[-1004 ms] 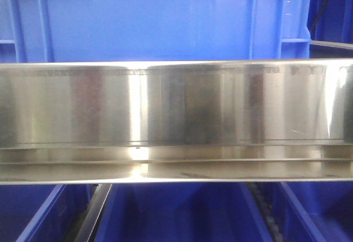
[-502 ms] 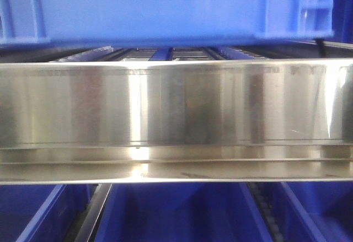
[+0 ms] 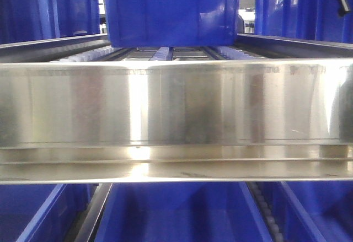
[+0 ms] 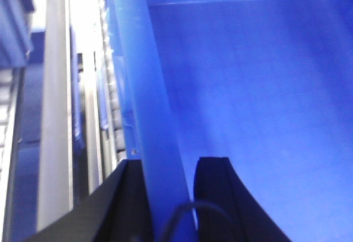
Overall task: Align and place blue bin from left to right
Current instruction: 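Lift the blue bin with both grippers and pull it off the rollers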
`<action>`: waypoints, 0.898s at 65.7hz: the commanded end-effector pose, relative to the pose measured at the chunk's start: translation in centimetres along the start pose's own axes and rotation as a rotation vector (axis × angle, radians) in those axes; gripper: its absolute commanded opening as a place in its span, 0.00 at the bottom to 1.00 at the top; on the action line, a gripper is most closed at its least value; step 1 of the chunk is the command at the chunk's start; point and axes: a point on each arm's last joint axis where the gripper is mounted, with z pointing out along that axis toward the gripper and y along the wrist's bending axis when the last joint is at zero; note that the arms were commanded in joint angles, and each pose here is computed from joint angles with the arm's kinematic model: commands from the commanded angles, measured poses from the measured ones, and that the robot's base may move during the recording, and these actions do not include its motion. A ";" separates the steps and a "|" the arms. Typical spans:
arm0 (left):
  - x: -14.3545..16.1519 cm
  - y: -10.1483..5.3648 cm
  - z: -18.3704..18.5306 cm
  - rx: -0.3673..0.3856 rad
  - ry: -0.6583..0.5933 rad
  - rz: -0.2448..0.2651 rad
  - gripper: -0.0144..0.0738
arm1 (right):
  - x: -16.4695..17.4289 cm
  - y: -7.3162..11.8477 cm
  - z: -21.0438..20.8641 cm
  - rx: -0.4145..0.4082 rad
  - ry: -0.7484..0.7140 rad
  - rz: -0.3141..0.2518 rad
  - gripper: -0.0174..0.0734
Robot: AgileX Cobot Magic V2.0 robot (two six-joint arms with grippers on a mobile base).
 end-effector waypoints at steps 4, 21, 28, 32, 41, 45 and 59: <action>-0.8 -0.5 -2.0 0.045 -0.104 0.008 0.04 | -1.1 0.2 -2.1 -0.017 -0.129 -0.019 0.11; -0.8 -0.5 -2.0 0.044 -0.104 0.008 0.04 | -1.2 0.2 -2.1 -0.018 -0.135 -0.019 0.11; -0.8 -0.5 -2.0 0.044 -0.104 0.008 0.04 | -1.2 0.2 -2.1 -0.018 -0.135 -0.019 0.11; -0.8 -0.5 -2.0 0.044 -0.104 0.008 0.04 | -1.2 0.2 -2.1 -0.018 -0.135 -0.019 0.11; -0.8 -0.5 -2.0 0.044 -0.104 0.008 0.04 | -1.2 0.2 -2.1 -0.018 -0.135 -0.019 0.11; -0.8 -0.5 -2.0 0.044 -0.104 0.008 0.04 | -1.2 0.2 -2.1 -0.018 -0.135 -0.019 0.11; -0.8 -0.5 -1.9 0.043 -0.102 0.008 0.04 | -1.2 0.2 -2.1 -0.018 -0.135 -0.019 0.11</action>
